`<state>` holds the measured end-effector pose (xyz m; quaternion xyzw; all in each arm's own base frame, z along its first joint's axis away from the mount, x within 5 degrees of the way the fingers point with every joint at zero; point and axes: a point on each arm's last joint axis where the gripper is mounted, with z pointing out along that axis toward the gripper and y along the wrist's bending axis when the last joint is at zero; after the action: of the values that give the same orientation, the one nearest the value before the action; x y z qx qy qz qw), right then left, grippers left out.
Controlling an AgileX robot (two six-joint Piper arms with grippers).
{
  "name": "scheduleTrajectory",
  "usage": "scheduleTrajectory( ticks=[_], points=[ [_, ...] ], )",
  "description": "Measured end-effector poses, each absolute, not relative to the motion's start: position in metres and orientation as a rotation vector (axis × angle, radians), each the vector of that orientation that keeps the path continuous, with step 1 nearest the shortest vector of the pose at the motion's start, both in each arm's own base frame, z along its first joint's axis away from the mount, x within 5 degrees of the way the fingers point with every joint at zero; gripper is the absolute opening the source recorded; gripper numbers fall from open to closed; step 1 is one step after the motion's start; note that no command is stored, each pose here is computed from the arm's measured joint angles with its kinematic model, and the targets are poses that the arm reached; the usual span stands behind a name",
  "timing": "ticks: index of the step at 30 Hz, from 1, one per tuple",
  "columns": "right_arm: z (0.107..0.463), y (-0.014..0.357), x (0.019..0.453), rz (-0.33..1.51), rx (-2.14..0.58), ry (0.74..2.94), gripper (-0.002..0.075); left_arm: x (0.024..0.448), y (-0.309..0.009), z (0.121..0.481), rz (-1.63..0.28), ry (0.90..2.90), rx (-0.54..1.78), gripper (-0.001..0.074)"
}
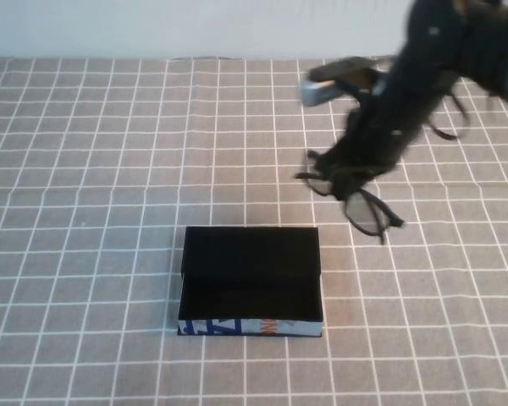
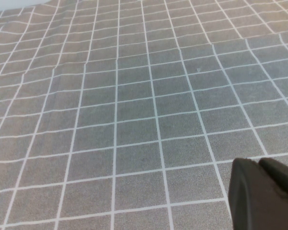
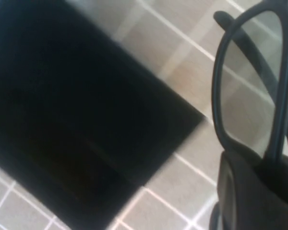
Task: Take glasses out of glasses case
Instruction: Place the glasses on the table
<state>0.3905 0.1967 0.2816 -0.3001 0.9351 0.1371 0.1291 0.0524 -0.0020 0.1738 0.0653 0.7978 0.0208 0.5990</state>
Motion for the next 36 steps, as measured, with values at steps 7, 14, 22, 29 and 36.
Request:
scheduleTrajectory(
  ticks=[7, 14, 22, 29, 36],
  points=[
    [0.250, 0.158, 0.381, 0.434, -0.546, 2.869, 0.0051, 0.052, -0.002, 0.174, 0.048, 1.850, 0.151, -0.0004],
    [0.217, 0.142, 0.357, 0.438, -0.192, 2.896, 0.0051, 0.052, -0.002, 0.174, 0.048, 1.850, 0.151, -0.0004],
    [0.184, 0.139, 0.345, 0.482, 0.057, 2.910, 0.0050, 0.052, -0.002, 0.174, 0.048, 1.850, 0.151, -0.0004],
    [0.178, 0.140, 0.348, 0.484, 0.081, 2.903, 0.0082, 0.052, -0.002, 0.174, 0.048, 1.850, 0.151, -0.0004],
    [0.175, 0.136, 0.345, 0.419, 0.024, 2.941, 0.0267, 0.052, -0.002, 0.174, 0.048, 1.850, 0.151, -0.0004]
  ],
)
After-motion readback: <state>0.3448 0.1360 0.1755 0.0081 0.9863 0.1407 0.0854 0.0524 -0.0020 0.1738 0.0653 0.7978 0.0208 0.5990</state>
